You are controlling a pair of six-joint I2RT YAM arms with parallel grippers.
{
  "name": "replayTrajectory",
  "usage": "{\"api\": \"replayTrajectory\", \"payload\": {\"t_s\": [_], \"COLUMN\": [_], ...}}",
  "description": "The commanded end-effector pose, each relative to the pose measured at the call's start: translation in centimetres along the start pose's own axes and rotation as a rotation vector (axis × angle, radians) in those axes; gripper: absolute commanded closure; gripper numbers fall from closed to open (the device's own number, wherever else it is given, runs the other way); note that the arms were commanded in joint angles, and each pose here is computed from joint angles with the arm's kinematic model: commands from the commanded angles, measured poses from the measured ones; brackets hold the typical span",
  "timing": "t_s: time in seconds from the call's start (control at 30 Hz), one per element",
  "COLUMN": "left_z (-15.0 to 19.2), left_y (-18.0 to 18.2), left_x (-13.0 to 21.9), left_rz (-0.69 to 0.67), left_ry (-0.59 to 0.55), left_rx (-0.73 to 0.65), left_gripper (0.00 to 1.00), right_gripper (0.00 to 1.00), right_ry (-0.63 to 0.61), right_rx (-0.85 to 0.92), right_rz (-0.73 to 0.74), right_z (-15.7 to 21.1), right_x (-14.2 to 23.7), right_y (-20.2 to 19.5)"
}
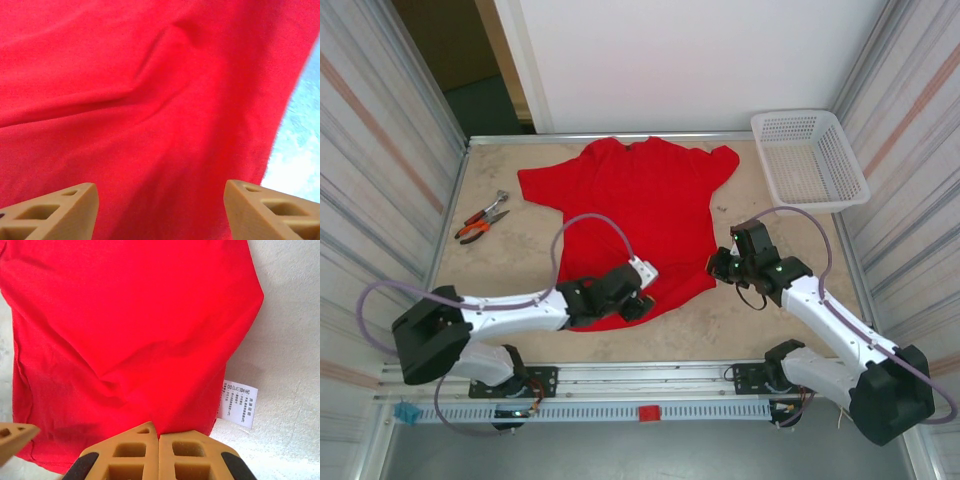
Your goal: Fold the inside-out t-shirt
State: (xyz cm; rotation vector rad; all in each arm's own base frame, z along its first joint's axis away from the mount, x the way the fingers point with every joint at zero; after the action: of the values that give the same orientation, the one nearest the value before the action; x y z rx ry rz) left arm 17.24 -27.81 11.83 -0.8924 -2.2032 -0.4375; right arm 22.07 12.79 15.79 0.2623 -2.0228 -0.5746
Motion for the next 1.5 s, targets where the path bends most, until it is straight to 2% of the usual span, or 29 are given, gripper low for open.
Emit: {"api": "replayTrajectory", "payload": {"t_s": [0.0,0.13,0.37,0.53,0.6,0.73,0.77,0.9,0.93,1.0,1.03,1.07,1.13,1.33,1.4,1.47], "left_z": [-1.2,-0.5,1.1,2.2,2.4,2.1,1.9,-0.2,-1.0,-2.5,-3.1,-3.8,-5.1,-7.1,-7.4,-7.6], "left_y": [-1.6,-3.2,-3.5,-3.4,-3.3,-3.1,-3.1,-2.9,-2.9,-2.8,-2.8,-2.8,-2.9,-2.9,-2.8,-2.6], "left_x": [-0.9,-2.0,-2.9,-3.4,-3.5,-3.1,-2.8,-0.6,0.2,1.7,2.3,3.1,4.4,6.0,6.1,6.2], "left_rz": [-0.026,-0.012,-0.028,-0.040,-0.046,-0.048,-0.050,-0.034,-0.019,0.015,0.027,0.037,0.058,0.083,0.073,0.060], "left_ry": [-0.045,-0.023,0.014,0.041,0.047,0.039,0.031,-0.011,-0.021,-0.035,-0.034,-0.036,-0.048,-0.054,-0.057,-0.066], "left_rx": [-0.072,-0.100,-0.094,-0.104,-0.110,-0.117,-0.118,-0.112,-0.103,-0.087,-0.081,-0.083,-0.089,-0.099,-0.095,-0.085], "left_gripper": [0.32,0.31,0.31,0.38,0.48,0.95,1.00,1.00,1.00,1.00,1.00,1.00,1.00,1.00,1.00,1.00], "right_gripper": [1.00,1.00,1.00,1.00,1.00,1.00,1.00,1.00,0.94,0.59,0.45,0.38,0.29,0.15,0.05,0.03], "right_ry": [-0.024,-0.023,-0.030,-0.034,-0.033,-0.034,-0.033,-0.027,-0.023,-0.013,-0.007,-0.006,-0.030,-0.070,-0.079,-0.089], "right_rx": [0.012,0.013,0.012,0.013,0.012,0.009,0.008,0.007,0.008,0.006,0.003,0.002,-0.017,-0.191,-0.273,-0.326], "right_rz": [-0.027,-0.027,-0.029,-0.030,-0.029,-0.024,-0.022,-0.012,-0.008,-0.012,-0.025,-0.038,-0.077,-0.274,-0.317,-0.363], "right_z": [-0.9,-0.9,-0.8,-0.8,-0.8,-0.7,-0.6,-0.5,-0.4,-0.3,-0.1,0.0,0.4,2.6,3.4,4.3], "right_x": [0.4,0.4,0.7,0.8,0.8,0.7,0.6,0.3,0.2,0.3,0.5,1.0,2.4,5.2,5.5,5.5], "right_y": [1.1,1.1,1.0,1.0,0.9,0.8,0.7,0.4,0.3,0.4,0.6,0.9,1.6,4.4,5.2,6.1]}}
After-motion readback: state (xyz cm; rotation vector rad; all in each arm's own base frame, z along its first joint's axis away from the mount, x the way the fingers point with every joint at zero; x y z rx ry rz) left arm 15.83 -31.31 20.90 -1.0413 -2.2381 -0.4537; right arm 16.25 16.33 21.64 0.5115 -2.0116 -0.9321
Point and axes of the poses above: each hand's point on the last joint's axis, 136 mm out from that joint toward the fingers, its own x axis back along the fingers, its own y axis along the line the jaws close on, z = x × y, the point moved 5 cm from there along x, back along the fingers, and after that the axes turned 4 degrees about x, right-handed, at the moved point
